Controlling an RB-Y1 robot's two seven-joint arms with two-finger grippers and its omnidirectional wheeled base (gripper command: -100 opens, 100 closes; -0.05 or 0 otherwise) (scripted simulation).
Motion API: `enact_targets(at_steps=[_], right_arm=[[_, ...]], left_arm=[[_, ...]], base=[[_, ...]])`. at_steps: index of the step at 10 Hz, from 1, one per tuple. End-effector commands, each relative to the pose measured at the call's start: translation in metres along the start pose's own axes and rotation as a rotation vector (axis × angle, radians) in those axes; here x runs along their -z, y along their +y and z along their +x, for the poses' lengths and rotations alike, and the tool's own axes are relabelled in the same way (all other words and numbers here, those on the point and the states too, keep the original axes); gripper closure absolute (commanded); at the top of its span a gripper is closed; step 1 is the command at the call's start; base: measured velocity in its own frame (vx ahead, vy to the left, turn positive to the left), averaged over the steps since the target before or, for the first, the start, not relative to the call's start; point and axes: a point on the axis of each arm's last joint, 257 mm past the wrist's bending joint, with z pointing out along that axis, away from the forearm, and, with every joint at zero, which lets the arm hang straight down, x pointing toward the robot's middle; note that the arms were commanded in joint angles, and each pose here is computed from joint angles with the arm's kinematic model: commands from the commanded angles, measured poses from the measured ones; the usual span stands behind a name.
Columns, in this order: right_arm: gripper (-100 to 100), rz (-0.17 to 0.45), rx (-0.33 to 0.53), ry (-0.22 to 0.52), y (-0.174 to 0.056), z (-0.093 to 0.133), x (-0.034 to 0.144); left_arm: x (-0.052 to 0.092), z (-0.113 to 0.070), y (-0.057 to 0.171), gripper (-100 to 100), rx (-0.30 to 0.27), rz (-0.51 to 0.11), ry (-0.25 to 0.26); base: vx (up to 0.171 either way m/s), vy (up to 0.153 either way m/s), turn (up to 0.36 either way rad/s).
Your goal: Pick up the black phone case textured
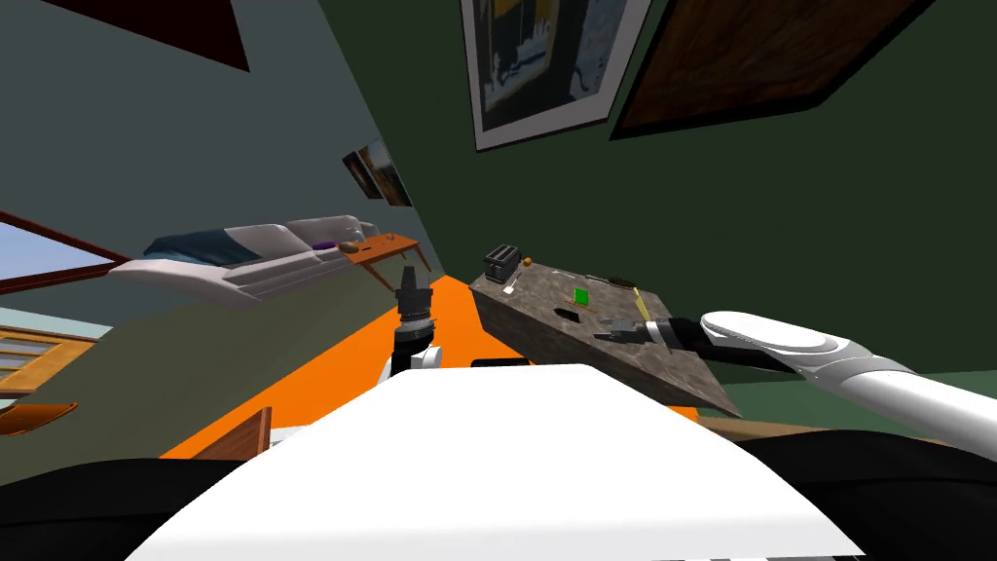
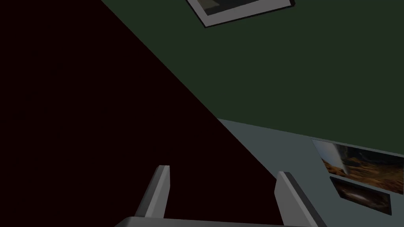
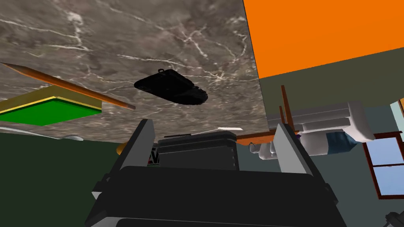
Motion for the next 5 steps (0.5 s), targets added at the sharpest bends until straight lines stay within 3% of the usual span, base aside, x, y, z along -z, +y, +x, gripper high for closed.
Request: enact_targets(at_steps=[1,2,3,5], right_arm=[[-100,0.014,0.019,0.049,-0.002,0.013,0.001],[-100,0.039,0.034,0.126,-0.012,0.038,0.012],[-100,0.041,0.042,0.135,-0.013,0.041,0.012],[-100,0.077,0.070,0.282,-0.028,0.090,0.036]], left_arm=[[0.000,0.000,0.000,0,0.000,0.000,0.000],[0.000,0.000,0.000,0,0.000,0.000,0.000],[0.000,0.000,0.000,0,0.000,0.000,0.000],[0.000,0.000,0.000,0,0.000,0.000,0.000]], base=[[0.030,0.060,0.163],[0.043,0.064,0.363],[0.035,0.045,0.151],[0.048,0.095,0.378]])
